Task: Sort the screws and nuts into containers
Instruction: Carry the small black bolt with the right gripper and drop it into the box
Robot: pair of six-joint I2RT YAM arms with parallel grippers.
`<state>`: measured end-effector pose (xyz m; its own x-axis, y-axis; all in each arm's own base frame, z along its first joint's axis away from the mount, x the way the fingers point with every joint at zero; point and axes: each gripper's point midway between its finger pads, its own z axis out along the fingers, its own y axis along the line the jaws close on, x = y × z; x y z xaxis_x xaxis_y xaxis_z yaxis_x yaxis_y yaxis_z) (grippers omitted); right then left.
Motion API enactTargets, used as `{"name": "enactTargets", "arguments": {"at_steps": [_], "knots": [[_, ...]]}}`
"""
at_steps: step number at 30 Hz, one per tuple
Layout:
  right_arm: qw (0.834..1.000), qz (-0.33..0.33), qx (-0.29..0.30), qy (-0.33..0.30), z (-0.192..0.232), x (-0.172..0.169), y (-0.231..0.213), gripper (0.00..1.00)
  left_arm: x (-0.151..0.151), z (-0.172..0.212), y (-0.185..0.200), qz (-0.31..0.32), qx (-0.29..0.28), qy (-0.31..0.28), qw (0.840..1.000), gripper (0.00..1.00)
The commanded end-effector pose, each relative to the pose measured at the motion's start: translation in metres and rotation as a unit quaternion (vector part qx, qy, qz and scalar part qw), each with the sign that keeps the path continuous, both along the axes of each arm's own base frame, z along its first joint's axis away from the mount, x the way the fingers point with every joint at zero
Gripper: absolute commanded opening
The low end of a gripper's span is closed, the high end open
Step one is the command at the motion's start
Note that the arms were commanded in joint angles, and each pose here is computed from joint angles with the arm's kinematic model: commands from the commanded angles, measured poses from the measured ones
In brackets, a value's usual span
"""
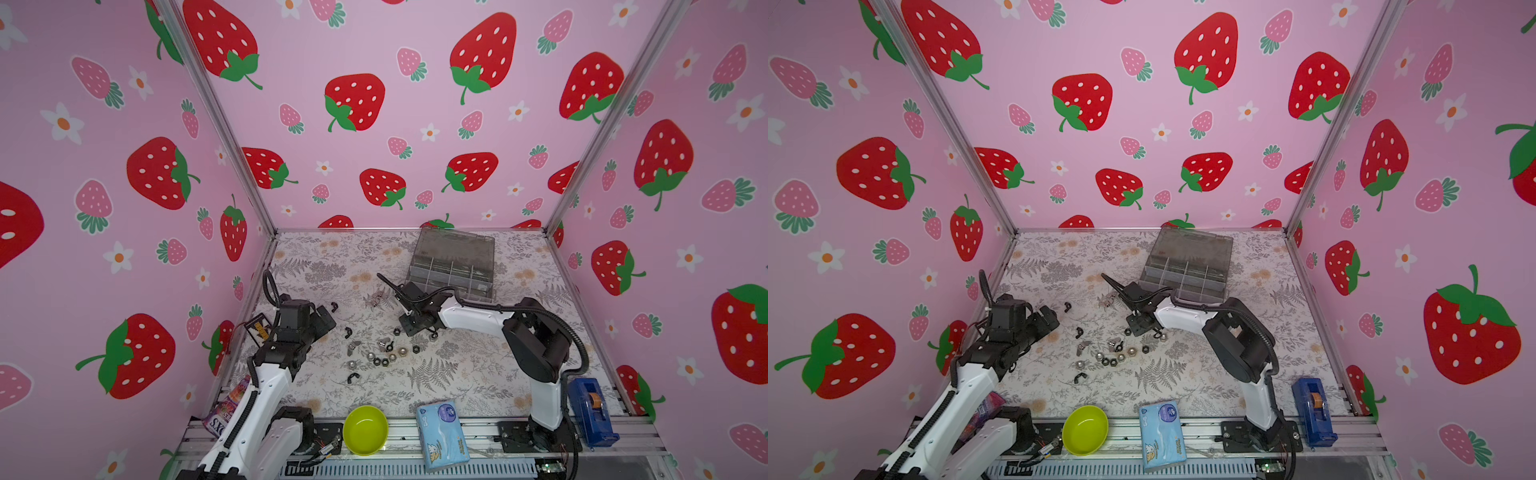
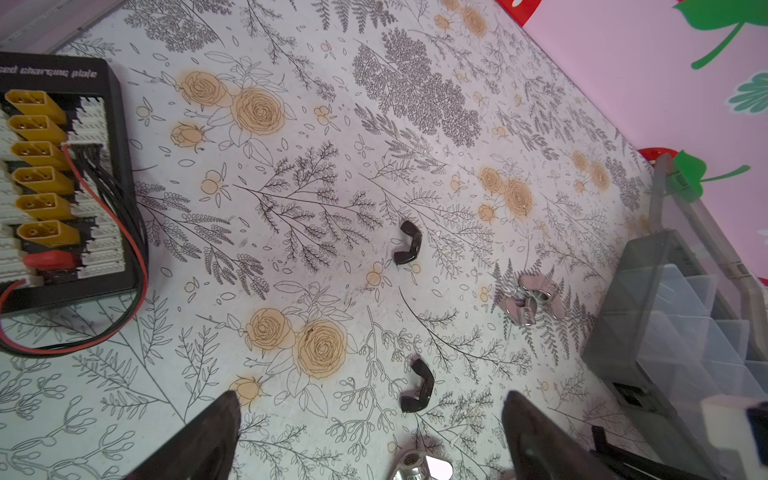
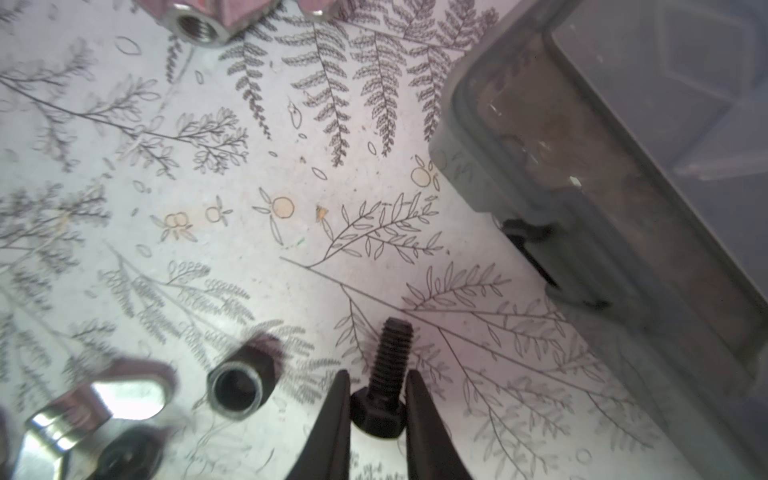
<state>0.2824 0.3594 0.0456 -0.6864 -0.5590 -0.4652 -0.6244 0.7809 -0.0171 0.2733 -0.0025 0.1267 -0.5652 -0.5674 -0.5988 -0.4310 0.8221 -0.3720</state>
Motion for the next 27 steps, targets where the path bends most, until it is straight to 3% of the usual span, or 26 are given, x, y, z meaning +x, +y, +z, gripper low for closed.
{"name": "enactTargets", "arguments": {"at_steps": [1,6,11,20,27], "knots": [[0.999,-0.013,0.034,-0.035,0.047,0.004,-0.007,0.00,0.005,0.012,0.004,0.008,0.008,-0.016,1.000,0.99],[0.995,-0.042,0.048,-0.071,0.083,0.011,-0.034,0.00,0.004,0.013,0.001,0.006,-0.001,-0.020,1.000,0.99],[0.992,-0.090,0.034,-0.085,0.092,0.028,-0.076,0.00,0.002,0.010,0.002,0.008,-0.002,-0.020,1.000,0.99],[0.986,-0.151,0.029,-0.059,0.076,0.056,-0.132,0.00,0.003,0.010,0.003,0.009,0.002,-0.016,1.000,0.99],[0.987,-0.157,0.019,-0.032,0.053,0.062,-0.147,0.00,0.003,0.011,0.004,0.011,0.004,-0.011,1.000,0.99]]}}
